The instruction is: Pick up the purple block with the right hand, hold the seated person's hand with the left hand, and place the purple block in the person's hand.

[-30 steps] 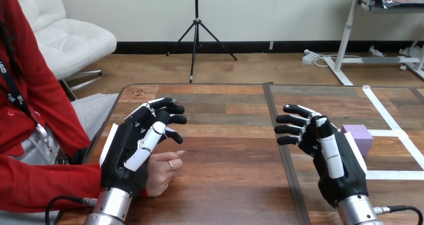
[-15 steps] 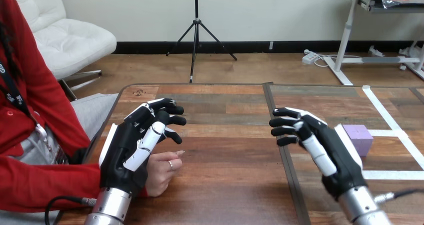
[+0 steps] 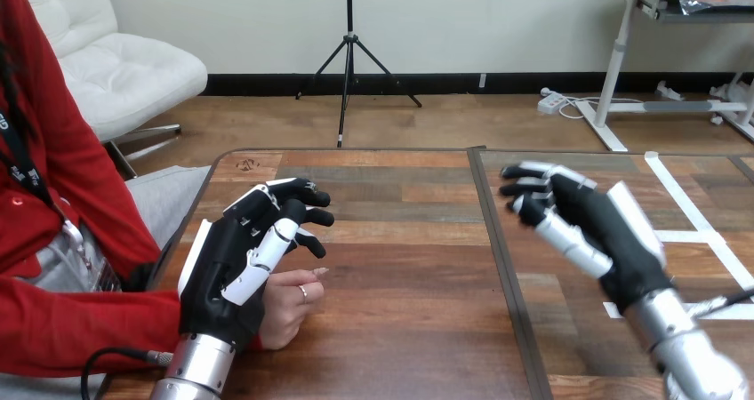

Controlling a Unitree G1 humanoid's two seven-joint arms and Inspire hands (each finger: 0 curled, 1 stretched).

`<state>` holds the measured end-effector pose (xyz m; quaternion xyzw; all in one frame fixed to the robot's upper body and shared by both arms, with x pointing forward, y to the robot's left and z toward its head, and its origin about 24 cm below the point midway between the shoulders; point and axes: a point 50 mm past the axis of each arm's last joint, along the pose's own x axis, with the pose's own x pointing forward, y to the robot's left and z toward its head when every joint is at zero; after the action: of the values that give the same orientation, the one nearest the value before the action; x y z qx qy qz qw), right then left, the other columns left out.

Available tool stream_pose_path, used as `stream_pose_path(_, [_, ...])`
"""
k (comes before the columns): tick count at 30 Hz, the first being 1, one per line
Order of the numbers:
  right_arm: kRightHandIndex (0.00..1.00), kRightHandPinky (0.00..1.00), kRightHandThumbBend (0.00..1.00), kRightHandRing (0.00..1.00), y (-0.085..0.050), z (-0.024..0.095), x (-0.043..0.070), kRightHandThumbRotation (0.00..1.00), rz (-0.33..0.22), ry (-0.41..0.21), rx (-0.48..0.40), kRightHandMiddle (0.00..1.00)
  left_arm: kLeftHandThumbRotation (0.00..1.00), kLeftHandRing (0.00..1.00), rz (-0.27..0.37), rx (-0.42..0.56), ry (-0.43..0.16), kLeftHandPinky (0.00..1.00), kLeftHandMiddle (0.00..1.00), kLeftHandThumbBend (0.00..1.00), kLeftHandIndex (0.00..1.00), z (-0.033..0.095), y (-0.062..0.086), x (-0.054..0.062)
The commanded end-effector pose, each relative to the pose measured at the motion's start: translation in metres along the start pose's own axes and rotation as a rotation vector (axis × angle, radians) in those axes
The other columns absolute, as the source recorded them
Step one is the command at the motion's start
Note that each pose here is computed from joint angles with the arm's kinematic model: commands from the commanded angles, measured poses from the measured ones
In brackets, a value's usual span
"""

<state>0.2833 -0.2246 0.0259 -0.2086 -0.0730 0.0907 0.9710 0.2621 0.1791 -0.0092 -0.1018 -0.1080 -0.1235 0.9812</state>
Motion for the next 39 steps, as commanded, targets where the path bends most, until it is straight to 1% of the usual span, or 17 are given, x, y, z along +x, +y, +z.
stream_pose_path(1, [0.77, 0.67, 0.75, 0.72, -0.026, 0.028, 0.032, 0.79, -0.052, -0.106, -0.073, 0.74, 0.41, 0.59, -0.038, 0.033, -0.070, 0.38, 0.63, 0.42, 0.59, 0.014, -0.001, 0.015])
stream_pose_path(3, [0.77, 0.68, 0.76, 0.73, -0.029, 0.029, 0.034, 0.78, -0.056, -0.100, -0.080, 0.75, 0.41, 0.58, -0.038, 0.033, -0.069, 0.38, 0.63, 0.42, 0.59, 0.014, -0.001, 0.015])
stream_pose_path(9, [0.77, 0.69, 0.79, 0.74, -0.041, 0.032, 0.041, 0.78, -0.064, -0.092, -0.148, 0.75, 0.40, 0.58, -0.038, 0.029, -0.064, 0.39, 0.62, 0.44, 0.59, 0.013, -0.001, 0.013])
stream_pose_path(15, [0.77, 0.70, 0.81, 0.76, -0.051, 0.035, 0.047, 0.79, -0.076, -0.074, -0.242, 0.76, 0.39, 0.59, -0.035, 0.027, -0.060, 0.40, 0.62, 0.44, 0.60, 0.013, -0.001, 0.012])
stream_pose_path(18, [0.78, 0.71, 0.81, 0.76, -0.056, 0.036, 0.050, 0.80, -0.092, -0.057, -0.291, 0.77, 0.38, 0.59, -0.032, 0.025, -0.060, 0.41, 0.62, 0.45, 0.60, 0.012, -0.002, 0.011])
stream_pose_path(21, [0.78, 0.71, 0.83, 0.77, -0.061, 0.037, 0.054, 0.80, -0.108, -0.029, -0.336, 0.77, 0.38, 0.58, -0.033, 0.027, -0.060, 0.41, 0.62, 0.45, 0.59, 0.012, -0.002, 0.011])
stream_pose_path(25, [0.80, 0.72, 0.85, 0.79, -0.068, 0.037, 0.059, 0.79, -0.122, 0.027, -0.397, 0.79, 0.37, 0.58, -0.037, 0.029, -0.060, 0.41, 0.62, 0.45, 0.59, 0.012, -0.002, 0.011])
stream_pose_path(30, [0.82, 0.72, 0.86, 0.81, -0.074, 0.036, 0.063, 0.75, -0.142, 0.081, -0.448, 0.82, 0.36, 0.57, -0.036, 0.025, -0.059, 0.40, 0.61, 0.44, 0.59, 0.012, -0.002, 0.011])
stream_pose_path(34, [0.83, 0.70, 0.87, 0.82, -0.080, 0.034, 0.067, 0.72, -0.156, 0.147, -0.507, 0.84, 0.35, 0.57, -0.034, 0.017, -0.058, 0.40, 0.61, 0.43, 0.58, 0.012, -0.003, 0.012])
stream_pose_path(39, [0.84, 0.69, 0.91, 0.83, -0.085, 0.030, 0.069, 0.69, -0.173, 0.208, -0.563, 0.86, 0.33, 0.57, -0.038, 0.016, -0.054, 0.40, 0.60, 0.42, 0.58, 0.011, -0.002, 0.012])
